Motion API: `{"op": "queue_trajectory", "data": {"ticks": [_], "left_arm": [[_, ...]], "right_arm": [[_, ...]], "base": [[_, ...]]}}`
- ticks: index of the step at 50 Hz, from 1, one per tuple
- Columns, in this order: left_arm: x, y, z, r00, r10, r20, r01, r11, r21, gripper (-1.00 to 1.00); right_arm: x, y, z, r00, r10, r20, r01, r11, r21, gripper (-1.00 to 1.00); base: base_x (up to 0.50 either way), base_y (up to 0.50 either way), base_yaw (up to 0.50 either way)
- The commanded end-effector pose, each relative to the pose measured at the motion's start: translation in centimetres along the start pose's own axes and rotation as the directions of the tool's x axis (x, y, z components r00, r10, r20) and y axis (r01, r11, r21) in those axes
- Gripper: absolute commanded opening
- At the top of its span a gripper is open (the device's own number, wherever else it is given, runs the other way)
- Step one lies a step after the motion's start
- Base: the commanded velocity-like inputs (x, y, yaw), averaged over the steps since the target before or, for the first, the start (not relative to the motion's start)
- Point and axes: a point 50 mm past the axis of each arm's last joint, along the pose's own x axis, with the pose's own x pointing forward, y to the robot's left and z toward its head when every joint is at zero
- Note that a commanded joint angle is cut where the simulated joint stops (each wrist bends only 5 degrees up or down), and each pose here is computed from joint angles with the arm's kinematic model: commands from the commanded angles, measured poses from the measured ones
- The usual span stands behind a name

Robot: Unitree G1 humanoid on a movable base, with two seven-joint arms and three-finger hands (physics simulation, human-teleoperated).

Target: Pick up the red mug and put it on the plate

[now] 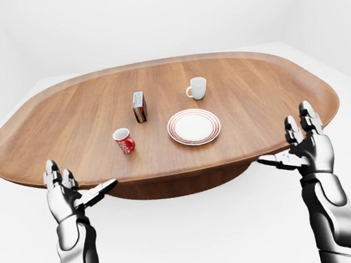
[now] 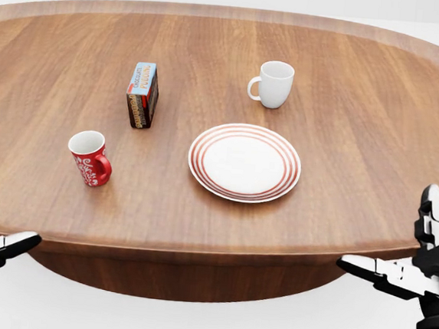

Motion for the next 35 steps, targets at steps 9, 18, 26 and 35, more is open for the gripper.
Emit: {"op": "queue_trajectory", "data": {"ticks": [9, 18, 26, 35], "left_arm": [[0.05, 2.45, 0.59, 0.988, 0.152, 0.031, -0.15, 0.987, -0.058, 1.0], [0.0, 2.38, 0.73, 0.988, 0.152, 0.034, -0.15, 0.987, -0.06, 1.0], [0.06, 2.16, 0.55, 0.989, 0.144, 0.032, -0.142, 0.988, -0.055, 1.0], [0.06, 2.2, 0.56, 0.989, 0.144, 0.032, -0.142, 0.988, -0.056, 1.0]], "right_arm": [[0.19, -1.15, 0.85, 0.999, -0.035, 0.03, 0.035, 0.999, -0.006, 1.0], [0.33, -1.03, 0.72, 0.999, -0.028, 0.025, 0.029, 0.999, -0.02, 1.0], [0.3, -0.8, 0.68, 1.0, -0.015, 0.024, 0.015, 1.0, -0.018, 1.0], [0.29, -0.81, 0.68, 1.0, -0.013, 0.024, 0.013, 1.0, -0.018, 1.0]], "base": [[0.0, 0.0, 0.0], [0.02, 0.0, 0.0], [0.22, 0.0, 0.0], [0.25, 0.0, 0.0]]}}
